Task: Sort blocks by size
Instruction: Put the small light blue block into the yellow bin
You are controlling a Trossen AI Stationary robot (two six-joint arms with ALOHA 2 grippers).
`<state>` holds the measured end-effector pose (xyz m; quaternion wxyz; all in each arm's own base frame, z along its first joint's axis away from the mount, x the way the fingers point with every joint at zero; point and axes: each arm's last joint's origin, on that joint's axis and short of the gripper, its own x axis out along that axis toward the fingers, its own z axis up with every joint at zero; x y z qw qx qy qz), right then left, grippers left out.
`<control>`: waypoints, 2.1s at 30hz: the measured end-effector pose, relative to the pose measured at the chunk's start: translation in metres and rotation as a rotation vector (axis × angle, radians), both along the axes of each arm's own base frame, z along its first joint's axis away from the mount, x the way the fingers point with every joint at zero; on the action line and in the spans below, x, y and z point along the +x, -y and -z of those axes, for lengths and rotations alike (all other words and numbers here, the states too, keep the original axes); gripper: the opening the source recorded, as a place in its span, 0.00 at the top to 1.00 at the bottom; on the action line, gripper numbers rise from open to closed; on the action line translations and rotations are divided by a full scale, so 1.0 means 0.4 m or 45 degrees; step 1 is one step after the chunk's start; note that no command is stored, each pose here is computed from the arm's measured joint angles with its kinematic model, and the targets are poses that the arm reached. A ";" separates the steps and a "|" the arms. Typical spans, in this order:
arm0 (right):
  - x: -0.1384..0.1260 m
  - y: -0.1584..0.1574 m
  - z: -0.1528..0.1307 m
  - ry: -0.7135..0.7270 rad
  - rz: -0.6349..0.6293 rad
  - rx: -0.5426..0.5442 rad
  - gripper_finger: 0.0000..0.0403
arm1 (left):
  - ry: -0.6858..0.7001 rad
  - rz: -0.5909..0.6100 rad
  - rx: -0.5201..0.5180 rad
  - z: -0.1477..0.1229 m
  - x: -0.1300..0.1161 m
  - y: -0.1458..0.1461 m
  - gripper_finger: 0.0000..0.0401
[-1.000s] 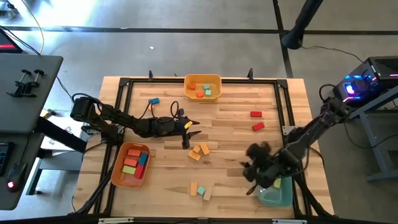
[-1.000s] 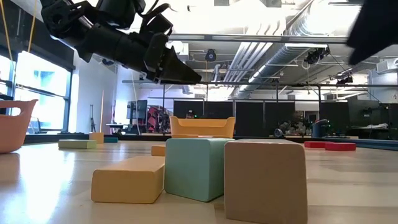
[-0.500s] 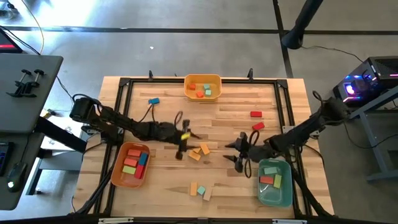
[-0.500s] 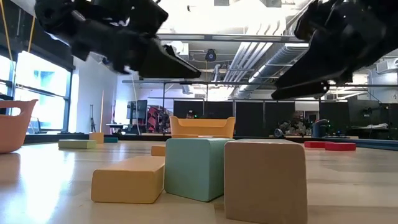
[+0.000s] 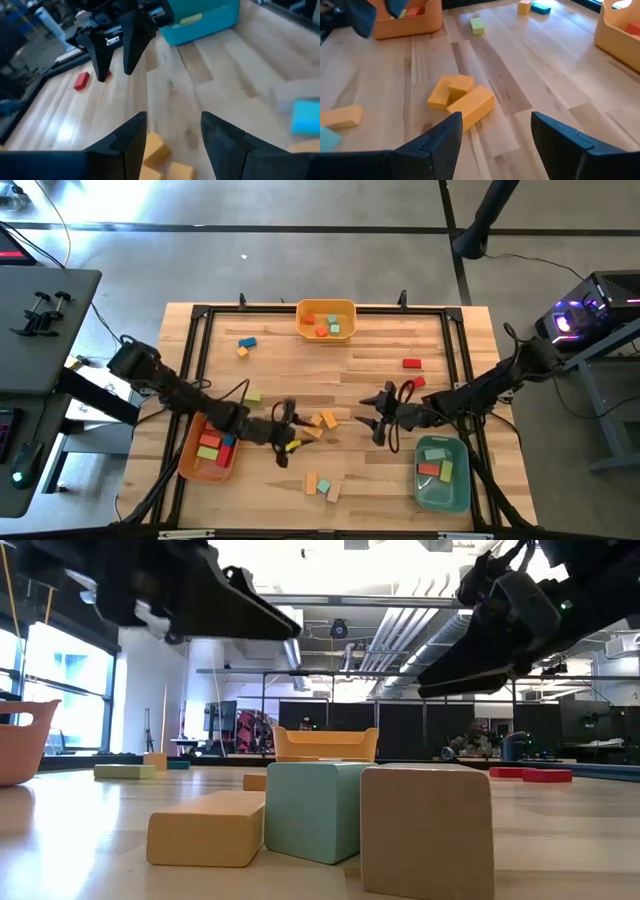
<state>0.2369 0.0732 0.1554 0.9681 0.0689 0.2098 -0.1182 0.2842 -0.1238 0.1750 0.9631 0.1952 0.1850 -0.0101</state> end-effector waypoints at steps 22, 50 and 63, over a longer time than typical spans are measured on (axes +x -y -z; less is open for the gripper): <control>-0.040 -0.071 0.026 -0.164 -0.235 0.069 0.43 | -0.080 -0.126 -0.331 0.059 0.088 0.297 0.56; -0.071 -0.118 0.034 -0.212 -0.346 0.035 0.43 | -0.554 -0.039 -0.573 0.105 0.169 0.236 0.34; -0.071 -0.118 0.035 -0.212 -0.337 0.047 0.43 | -0.582 0.006 -0.505 0.148 0.184 0.227 0.34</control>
